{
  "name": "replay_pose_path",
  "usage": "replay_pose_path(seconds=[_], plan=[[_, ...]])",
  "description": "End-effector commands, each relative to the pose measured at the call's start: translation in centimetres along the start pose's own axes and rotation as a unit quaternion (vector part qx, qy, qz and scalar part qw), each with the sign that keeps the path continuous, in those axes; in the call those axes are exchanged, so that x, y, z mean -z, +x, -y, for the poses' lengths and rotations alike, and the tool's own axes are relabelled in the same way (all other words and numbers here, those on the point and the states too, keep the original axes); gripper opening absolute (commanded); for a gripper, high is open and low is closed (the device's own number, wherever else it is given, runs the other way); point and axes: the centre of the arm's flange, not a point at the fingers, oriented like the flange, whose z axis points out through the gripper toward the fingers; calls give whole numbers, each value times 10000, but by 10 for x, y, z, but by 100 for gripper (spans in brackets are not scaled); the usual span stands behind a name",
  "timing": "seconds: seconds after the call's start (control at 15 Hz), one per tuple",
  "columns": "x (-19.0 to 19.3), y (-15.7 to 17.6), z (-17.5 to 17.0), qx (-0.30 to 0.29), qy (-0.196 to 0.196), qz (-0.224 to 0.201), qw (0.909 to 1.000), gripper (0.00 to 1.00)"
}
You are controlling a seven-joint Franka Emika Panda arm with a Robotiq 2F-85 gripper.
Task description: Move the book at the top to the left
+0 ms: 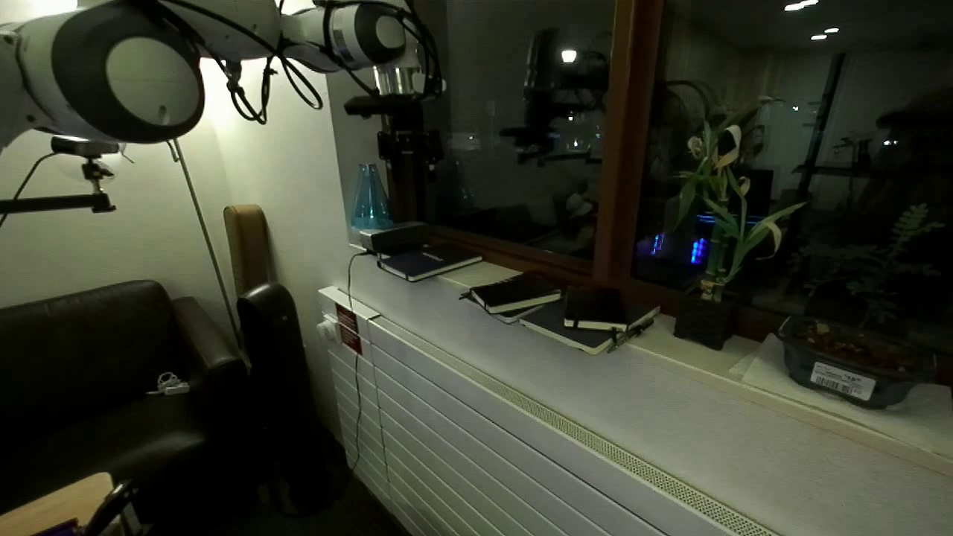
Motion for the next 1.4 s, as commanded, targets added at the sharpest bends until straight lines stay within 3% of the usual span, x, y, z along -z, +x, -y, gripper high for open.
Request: replay_pose_path(seconds=[0.0,0.27,0.53,1.0,1.33], plan=[[25,-41,-11,657,209,436,9967,100],[33,-82,-23,970,154,670,9929,100],[25,-106,-35,1139,-95,274,9931,100],[4,-124,-23,1367,-603,-860,9850,100],[-12,-147,-7,1131,-684,-1181,9842,100]])
